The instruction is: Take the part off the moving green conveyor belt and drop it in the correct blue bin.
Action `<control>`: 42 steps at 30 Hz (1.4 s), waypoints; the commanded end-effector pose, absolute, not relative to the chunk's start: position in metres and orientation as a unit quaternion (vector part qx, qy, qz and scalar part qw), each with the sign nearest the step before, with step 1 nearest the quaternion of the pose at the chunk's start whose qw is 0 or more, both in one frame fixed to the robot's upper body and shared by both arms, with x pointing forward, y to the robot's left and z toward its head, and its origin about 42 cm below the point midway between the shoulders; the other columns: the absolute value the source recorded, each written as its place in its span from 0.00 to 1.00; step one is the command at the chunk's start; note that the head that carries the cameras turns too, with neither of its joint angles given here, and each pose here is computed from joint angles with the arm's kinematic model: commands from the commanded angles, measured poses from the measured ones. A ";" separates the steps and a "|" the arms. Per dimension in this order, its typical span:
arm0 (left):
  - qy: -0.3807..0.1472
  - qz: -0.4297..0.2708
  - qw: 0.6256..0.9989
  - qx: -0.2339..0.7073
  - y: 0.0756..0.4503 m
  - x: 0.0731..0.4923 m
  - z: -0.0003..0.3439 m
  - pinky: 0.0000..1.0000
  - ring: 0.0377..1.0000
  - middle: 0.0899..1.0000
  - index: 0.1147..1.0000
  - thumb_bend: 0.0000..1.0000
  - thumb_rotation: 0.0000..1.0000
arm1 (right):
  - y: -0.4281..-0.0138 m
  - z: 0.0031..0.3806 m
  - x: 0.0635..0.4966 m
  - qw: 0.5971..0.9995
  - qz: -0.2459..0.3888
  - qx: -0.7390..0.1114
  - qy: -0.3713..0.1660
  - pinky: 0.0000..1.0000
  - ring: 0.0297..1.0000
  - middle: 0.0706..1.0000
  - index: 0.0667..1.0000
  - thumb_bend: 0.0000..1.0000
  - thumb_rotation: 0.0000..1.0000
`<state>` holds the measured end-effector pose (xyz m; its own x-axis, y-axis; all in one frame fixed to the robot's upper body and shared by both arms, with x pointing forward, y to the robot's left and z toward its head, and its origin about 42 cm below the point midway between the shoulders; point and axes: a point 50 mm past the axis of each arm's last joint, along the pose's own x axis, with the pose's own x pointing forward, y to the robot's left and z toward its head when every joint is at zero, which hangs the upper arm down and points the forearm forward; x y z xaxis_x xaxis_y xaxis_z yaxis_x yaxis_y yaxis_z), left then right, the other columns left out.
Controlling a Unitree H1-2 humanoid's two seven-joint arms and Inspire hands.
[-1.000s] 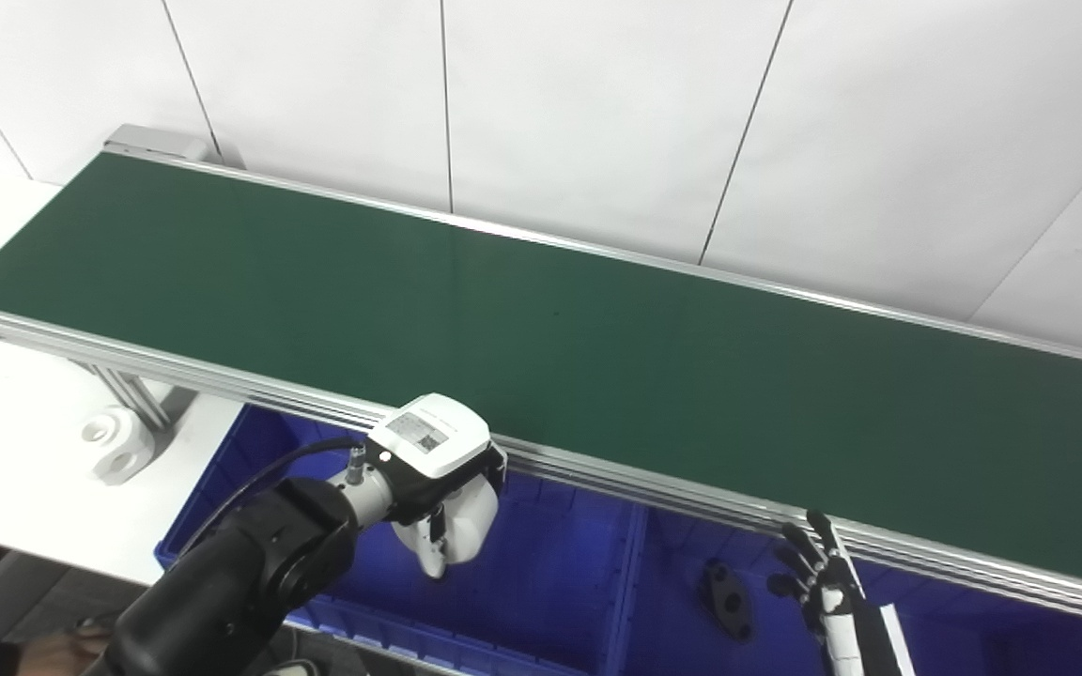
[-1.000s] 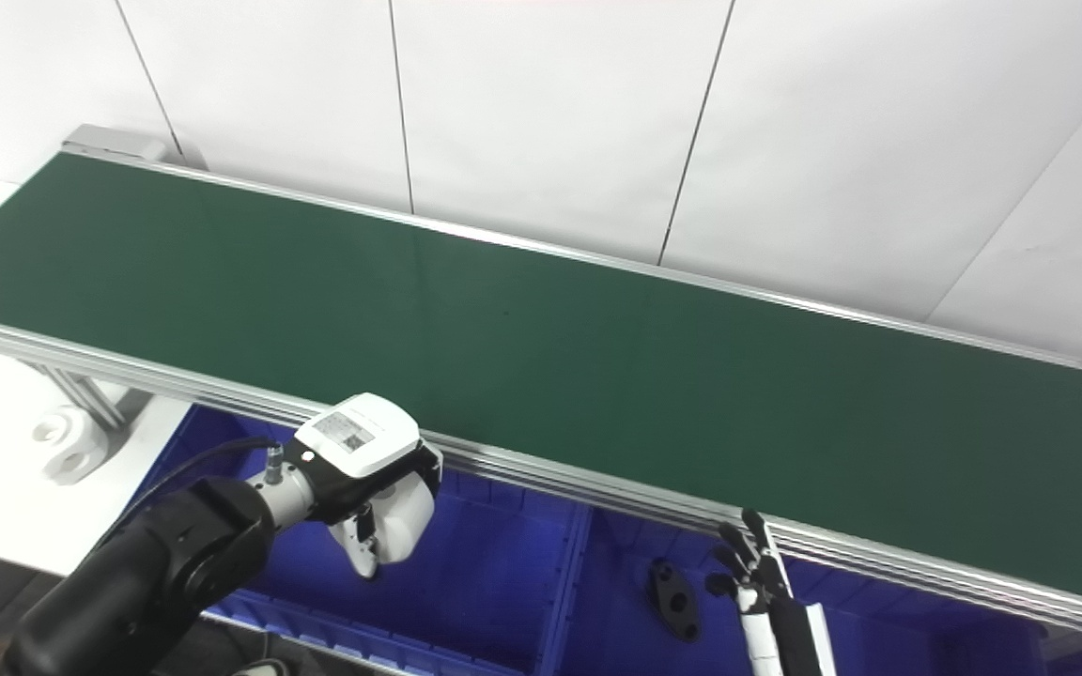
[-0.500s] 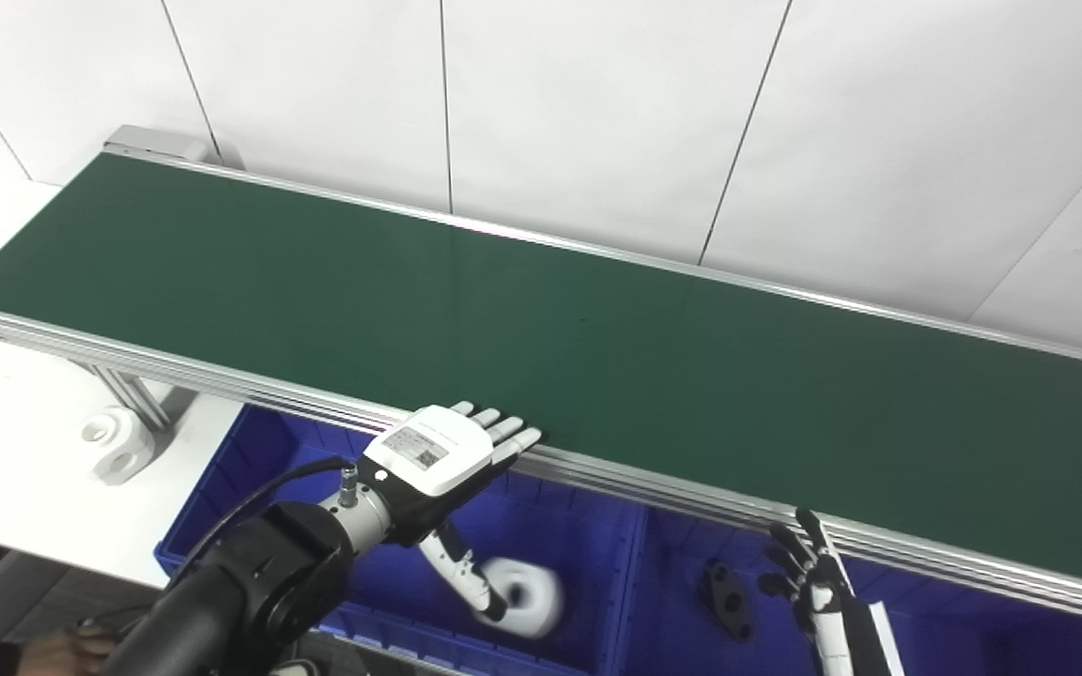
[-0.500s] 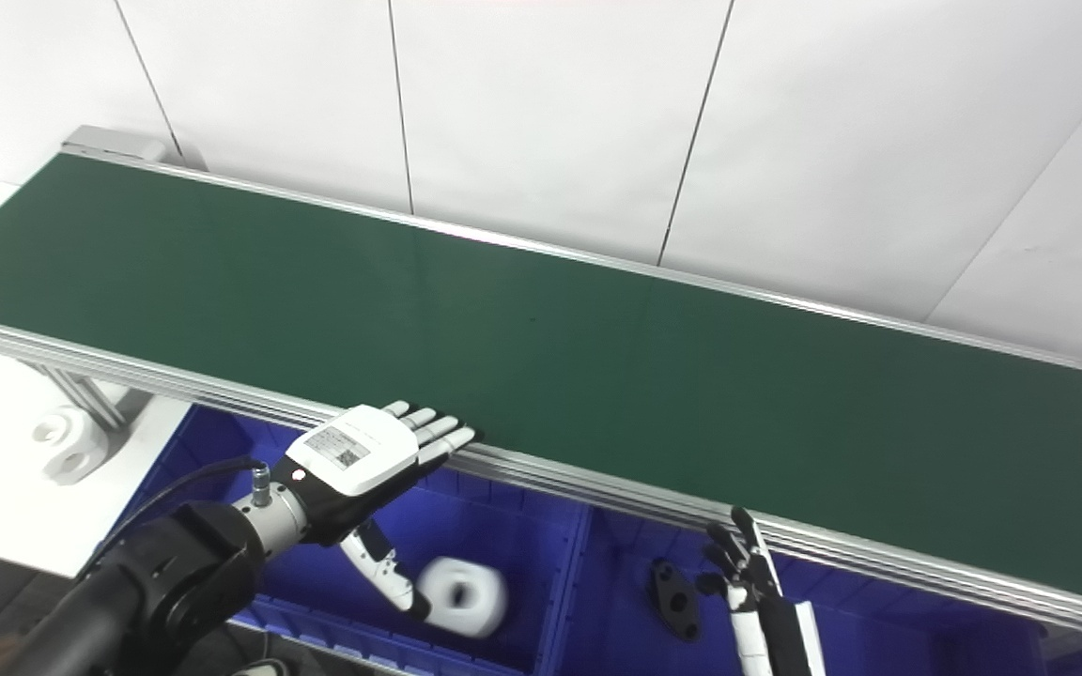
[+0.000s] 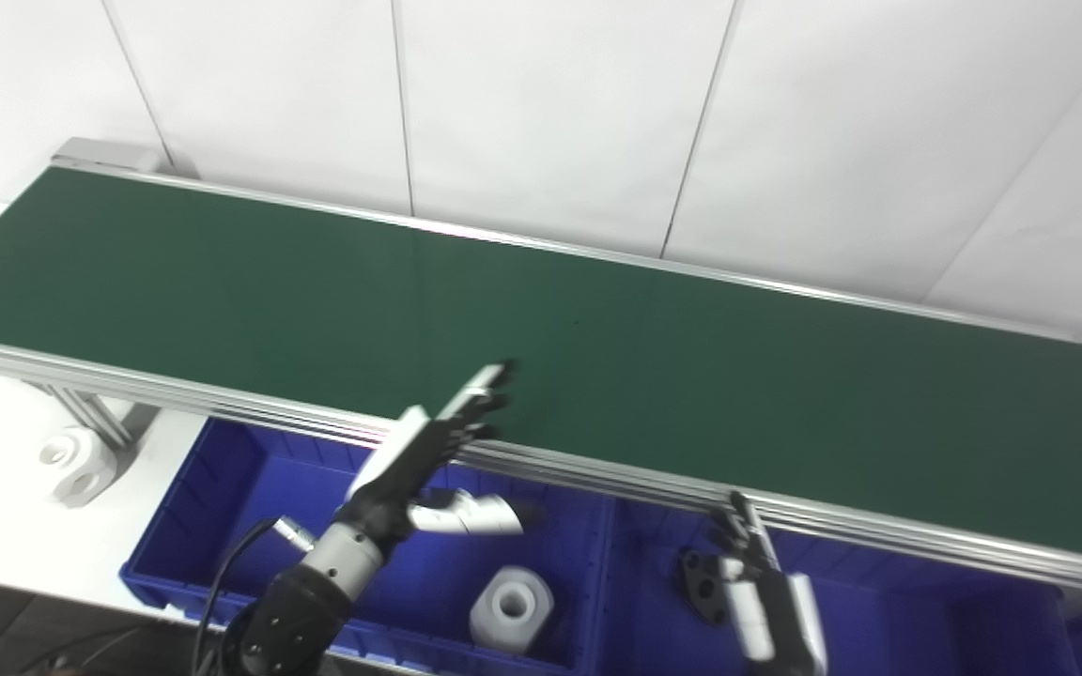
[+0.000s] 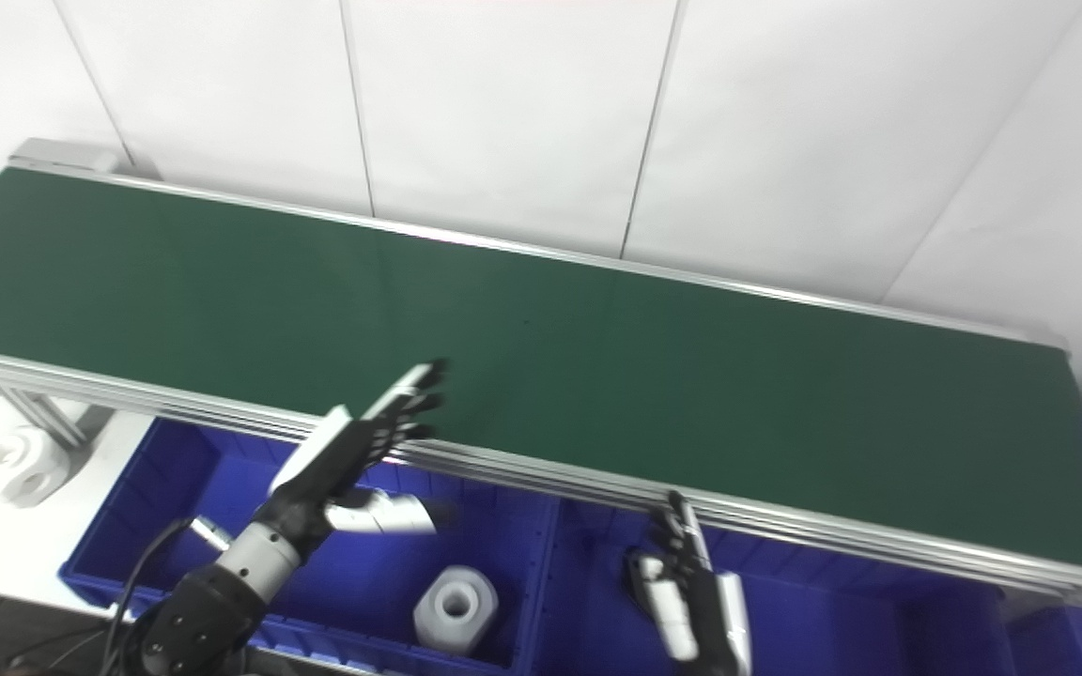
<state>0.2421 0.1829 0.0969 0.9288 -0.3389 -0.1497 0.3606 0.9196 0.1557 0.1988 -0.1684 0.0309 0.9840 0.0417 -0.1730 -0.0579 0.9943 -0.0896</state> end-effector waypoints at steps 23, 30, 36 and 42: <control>0.067 -0.168 0.983 0.003 0.152 0.250 0.068 1.00 1.00 1.00 1.00 0.66 0.72 | -0.138 0.041 0.209 0.998 0.013 -0.043 0.046 0.92 0.94 0.95 0.99 0.95 0.99; 0.015 -0.126 0.992 -0.011 0.150 0.245 0.077 1.00 1.00 1.00 1.00 0.64 0.79 | -0.137 0.049 0.210 0.998 0.008 -0.053 0.035 0.94 0.96 0.98 0.99 0.91 1.00; -0.014 -0.079 0.997 -0.006 0.143 0.233 0.074 1.00 1.00 1.00 1.00 0.59 0.92 | -0.142 0.051 0.207 0.998 -0.020 -0.044 0.029 0.97 0.98 1.00 0.98 0.89 1.00; -0.025 -0.053 0.998 -0.008 0.138 0.217 0.076 1.00 1.00 1.00 1.00 0.56 0.98 | -0.148 0.056 0.199 0.995 -0.084 0.038 0.036 0.93 0.95 0.99 0.98 0.90 1.00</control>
